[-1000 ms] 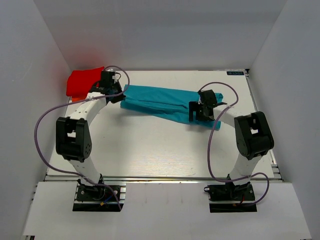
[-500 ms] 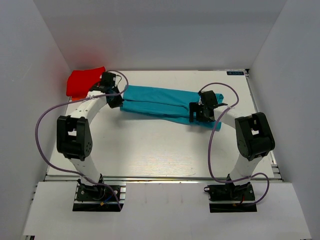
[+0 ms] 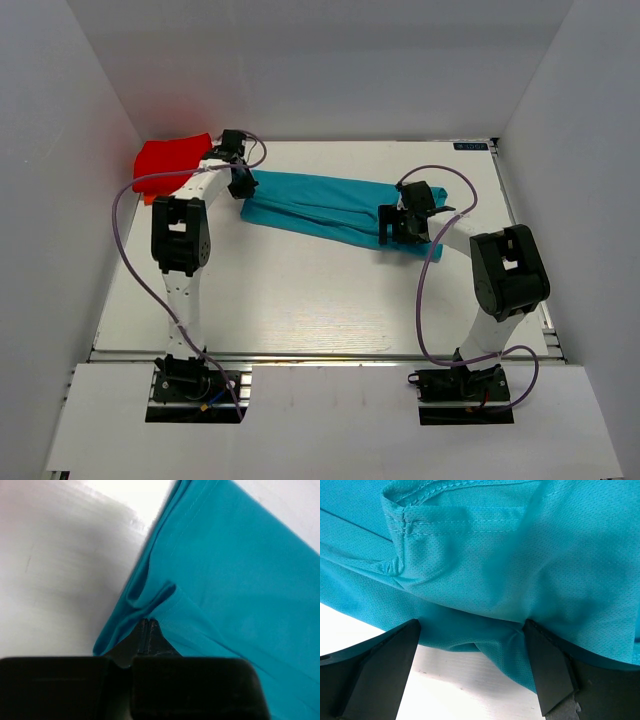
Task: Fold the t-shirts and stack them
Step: Fold the other side of the tshirt into a rectangle
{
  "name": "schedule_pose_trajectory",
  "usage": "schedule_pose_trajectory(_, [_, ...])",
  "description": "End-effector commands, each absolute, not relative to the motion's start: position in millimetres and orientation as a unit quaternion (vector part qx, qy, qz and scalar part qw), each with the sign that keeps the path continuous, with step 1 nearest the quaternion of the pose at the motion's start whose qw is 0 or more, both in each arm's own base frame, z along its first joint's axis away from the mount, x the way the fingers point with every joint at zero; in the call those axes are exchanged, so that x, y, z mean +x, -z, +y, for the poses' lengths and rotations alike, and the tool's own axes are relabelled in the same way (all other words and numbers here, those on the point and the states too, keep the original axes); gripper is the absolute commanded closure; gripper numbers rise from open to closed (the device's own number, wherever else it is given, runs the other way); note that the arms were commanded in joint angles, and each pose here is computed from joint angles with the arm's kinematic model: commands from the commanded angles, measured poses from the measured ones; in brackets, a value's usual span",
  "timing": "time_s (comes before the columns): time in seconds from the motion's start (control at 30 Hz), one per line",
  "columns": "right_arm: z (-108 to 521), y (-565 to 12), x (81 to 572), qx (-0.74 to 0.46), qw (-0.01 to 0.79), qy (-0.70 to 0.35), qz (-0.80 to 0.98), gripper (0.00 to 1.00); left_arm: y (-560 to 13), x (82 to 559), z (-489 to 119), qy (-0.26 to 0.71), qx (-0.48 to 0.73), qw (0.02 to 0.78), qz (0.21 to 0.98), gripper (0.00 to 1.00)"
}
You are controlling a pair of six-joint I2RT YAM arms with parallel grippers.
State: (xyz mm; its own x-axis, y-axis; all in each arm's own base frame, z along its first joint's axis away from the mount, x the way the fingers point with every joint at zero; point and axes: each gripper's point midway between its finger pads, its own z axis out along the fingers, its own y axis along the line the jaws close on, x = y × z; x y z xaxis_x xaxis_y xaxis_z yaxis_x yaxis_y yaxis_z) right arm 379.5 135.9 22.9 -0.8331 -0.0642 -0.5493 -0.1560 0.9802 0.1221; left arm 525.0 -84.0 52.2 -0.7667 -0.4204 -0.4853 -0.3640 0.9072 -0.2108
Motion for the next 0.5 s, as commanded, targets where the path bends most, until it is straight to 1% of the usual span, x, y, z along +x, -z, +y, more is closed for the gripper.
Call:
schedule_pose_trajectory(0.0, [128.1, -11.4, 372.8, -0.057, 0.259, -0.067, 0.962, 0.10, -77.7, 549.2, -83.5, 0.064, -0.216, 0.306, 0.925, 1.00])
schedule_pose_trajectory(0.2, [125.4, -12.8, 372.3, -0.056, 0.260, -0.064, 0.962, 0.10, -82.3, 570.3, -88.5, 0.080, -0.218, 0.328, 0.915, 1.00])
schedule_pose_trajectory(0.23, [125.8, -13.2, 371.9, -0.055, 0.260, -0.064, 0.962, 0.10, -91.1, 575.5, -89.2, 0.083, -0.218, 0.338, 0.912, 1.00])
schedule_pose_trajectory(0.33, [126.6, -12.3, 370.7, -0.058, 0.258, -0.062, 0.962, 0.10, -89.2, 583.2, -97.3, 0.102, -0.206, 0.339, 0.912, 0.99])
schedule_pose_trajectory(0.37, [125.7, -14.2, 372.5, -0.055, 0.260, -0.063, 0.962, 0.10, -80.6, 582.8, -97.2, 0.100, -0.206, 0.332, 0.915, 0.92])
schedule_pose_trajectory(0.43, [126.1, -13.7, 371.7, -0.055, 0.258, -0.063, 0.963, 0.10, -83.8, 586.5, -101.6, 0.111, -0.202, 0.334, 0.914, 0.44])
schedule_pose_trajectory(0.47, [127.9, -17.4, 373.4, -0.057, 0.263, -0.064, 0.961, 0.10, -83.8, 586.5, -101.6, 0.111, -0.202, 0.334, 0.914, 0.22])
